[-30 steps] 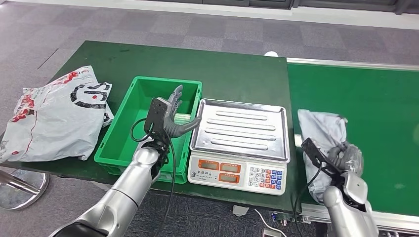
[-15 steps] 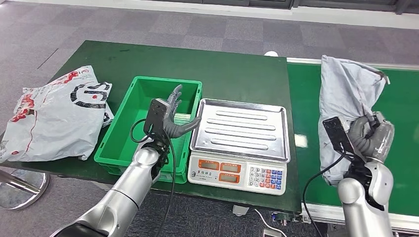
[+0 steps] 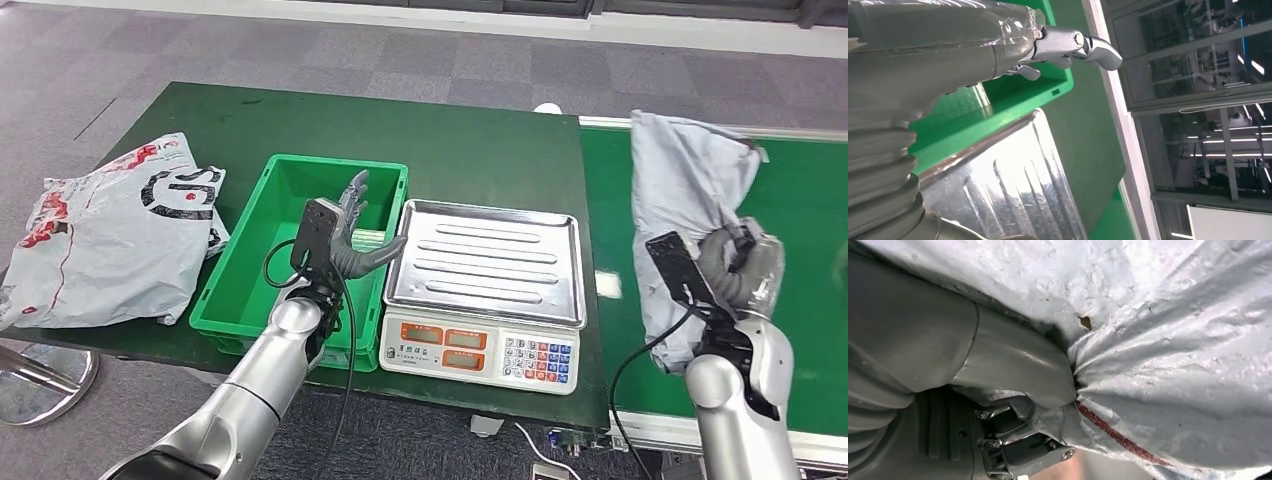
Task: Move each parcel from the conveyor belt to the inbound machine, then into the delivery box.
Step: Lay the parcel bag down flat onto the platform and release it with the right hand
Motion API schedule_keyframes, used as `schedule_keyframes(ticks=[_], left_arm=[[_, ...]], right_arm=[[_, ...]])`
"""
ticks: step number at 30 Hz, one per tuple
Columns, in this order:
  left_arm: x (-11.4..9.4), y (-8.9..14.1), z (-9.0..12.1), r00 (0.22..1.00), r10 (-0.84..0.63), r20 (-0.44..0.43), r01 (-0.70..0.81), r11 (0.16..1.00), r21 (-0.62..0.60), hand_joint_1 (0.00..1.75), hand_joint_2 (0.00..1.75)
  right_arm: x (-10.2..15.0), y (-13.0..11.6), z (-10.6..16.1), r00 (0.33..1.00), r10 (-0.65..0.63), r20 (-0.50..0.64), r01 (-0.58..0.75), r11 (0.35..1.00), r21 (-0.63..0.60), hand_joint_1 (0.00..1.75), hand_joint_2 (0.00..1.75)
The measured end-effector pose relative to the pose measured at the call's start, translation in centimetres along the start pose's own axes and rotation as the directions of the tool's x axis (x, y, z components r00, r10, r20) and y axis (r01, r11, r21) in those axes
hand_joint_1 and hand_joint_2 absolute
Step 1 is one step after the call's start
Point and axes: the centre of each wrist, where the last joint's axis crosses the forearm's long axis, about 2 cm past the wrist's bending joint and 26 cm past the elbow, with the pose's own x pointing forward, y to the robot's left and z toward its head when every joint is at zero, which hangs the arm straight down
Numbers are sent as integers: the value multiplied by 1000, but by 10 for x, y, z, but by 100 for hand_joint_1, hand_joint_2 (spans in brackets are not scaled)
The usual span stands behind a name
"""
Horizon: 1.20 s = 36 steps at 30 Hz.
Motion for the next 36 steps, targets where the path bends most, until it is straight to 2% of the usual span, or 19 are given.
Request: schedule_keyframes(ticks=[6, 10, 13, 18, 26, 27, 30, 31, 36], left_arm=[[14, -9, -14, 1000, 16, 26, -16, 1000, -3, 0, 175], [18, -13, -18, 999, 20, 30, -20, 1000, -2, 0, 175], [20, -13, -20, 999, 19, 33, -19, 1000, 0, 0, 175], [27, -14, -27, 999, 27, 43, -27, 1000, -7, 0, 175], [42, -23, -39, 998, 23, 52, -21, 999, -37, 0, 175], [42, -24, -40, 998, 22, 53, -20, 999, -38, 0, 175], [43, -25, -41, 998, 19, 53, -17, 999, -39, 0, 175], [43, -25, -41, 998, 17, 54, -15, 999, -36, 0, 175], [44, -24, -41, 997, -8, 76, 7, 1000, 11, 0, 175]], right_arm=[[50, 47, -42, 993, -103, 65, 89, 978, 190, 175, 175], [90, 80, -53, 979, -193, 71, 157, 924, 349, 175, 175], [112, 99, -48, 964, -258, 64, 203, 870, 449, 175, 175], [135, 123, -29, 950, -312, 19, 254, 804, 538, 175, 175], [144, 138, -6, 963, -266, -43, 229, 721, 654, 175, 175], [145, 140, -3, 965, -258, -44, 221, 716, 663, 138, 175], [146, 143, 3, 969, -244, -42, 208, 709, 674, 7, 175], [146, 143, 4, 971, -235, -41, 201, 710, 675, 0, 175], [145, 146, 13, 982, -189, -22, 155, 726, 670, 0, 175]])
